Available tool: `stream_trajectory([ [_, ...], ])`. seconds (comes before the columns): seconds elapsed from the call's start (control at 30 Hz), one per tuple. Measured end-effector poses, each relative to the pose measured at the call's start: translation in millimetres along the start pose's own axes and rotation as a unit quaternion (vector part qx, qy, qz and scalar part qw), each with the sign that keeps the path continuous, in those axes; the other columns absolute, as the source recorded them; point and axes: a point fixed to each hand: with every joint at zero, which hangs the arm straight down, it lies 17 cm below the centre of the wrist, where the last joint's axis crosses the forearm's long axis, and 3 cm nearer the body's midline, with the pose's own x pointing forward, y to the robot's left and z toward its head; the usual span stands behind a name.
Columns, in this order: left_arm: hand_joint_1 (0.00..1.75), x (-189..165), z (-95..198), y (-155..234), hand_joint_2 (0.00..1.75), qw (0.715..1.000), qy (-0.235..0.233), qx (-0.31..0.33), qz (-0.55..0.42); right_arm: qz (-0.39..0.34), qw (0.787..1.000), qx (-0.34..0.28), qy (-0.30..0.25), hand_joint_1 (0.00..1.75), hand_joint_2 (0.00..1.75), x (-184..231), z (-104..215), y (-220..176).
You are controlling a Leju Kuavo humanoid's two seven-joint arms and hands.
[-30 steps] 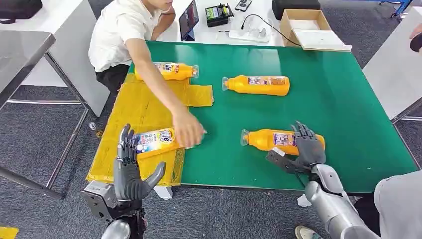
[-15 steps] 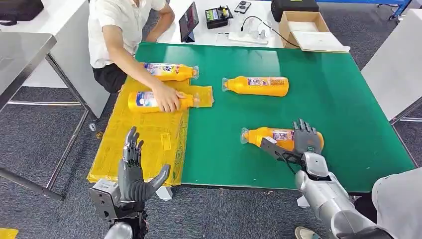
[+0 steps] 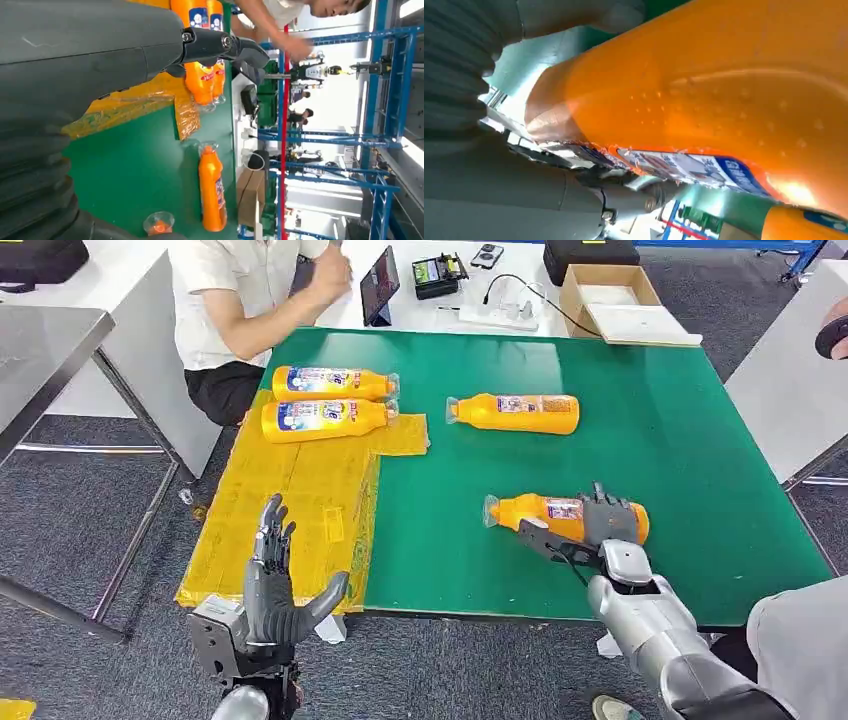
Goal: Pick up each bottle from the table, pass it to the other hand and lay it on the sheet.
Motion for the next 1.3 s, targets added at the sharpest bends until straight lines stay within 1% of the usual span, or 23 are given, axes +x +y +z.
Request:
stream_trajectory([
  [0.1,0.0,-0.7,-0.1,-1.2,1.75,1.0,0.001,-0.003,0.0,-0.021,1.0,0.01,-0.017,1.75,1.75,1.9,-0.8,1.1],
  [0.23,0.0,-1.5,-0.3,-2.3,1.75,1.0,0.0,-0.006,0.0,-0.052,0.998,0.016,-0.029,1.75,1.75,-6.2,0.0,7.7],
  [0.43,0.0,0.0,0.3,0.3,1.75,1.0,-0.008,-0.001,-0.002,-0.098,0.991,-0.006,-0.092,1.75,1.75,-7.8,8.5,18.7],
  [0.57,0.0,0.6,1.3,1.4,1.75,1.0,-0.012,-0.002,-0.004,-0.164,0.978,-0.007,-0.126,1.75,1.75,-6.3,16.1,25.4],
  [0.6,0.0,1.0,1.4,1.9,1.75,1.0,-0.013,-0.001,-0.004,-0.19,0.972,-0.009,-0.136,1.75,1.75,-3.3,18.1,24.6],
  [0.7,0.0,0.9,2.0,5.4,1.75,1.0,-0.012,0.008,0.008,-0.279,0.944,-0.02,-0.173,1.75,1.75,8.1,25.7,17.3],
  [1.07,0.0,0.8,2.0,5.6,1.75,1.0,-0.012,0.009,0.008,-0.282,0.943,-0.021,-0.175,1.75,1.75,8.8,26.2,17.6],
  [1.3,0.0,-0.3,2.5,7.4,1.75,1.0,-0.009,0.012,0.013,-0.322,0.927,-0.032,-0.188,1.75,1.75,25.6,31.8,13.4],
])
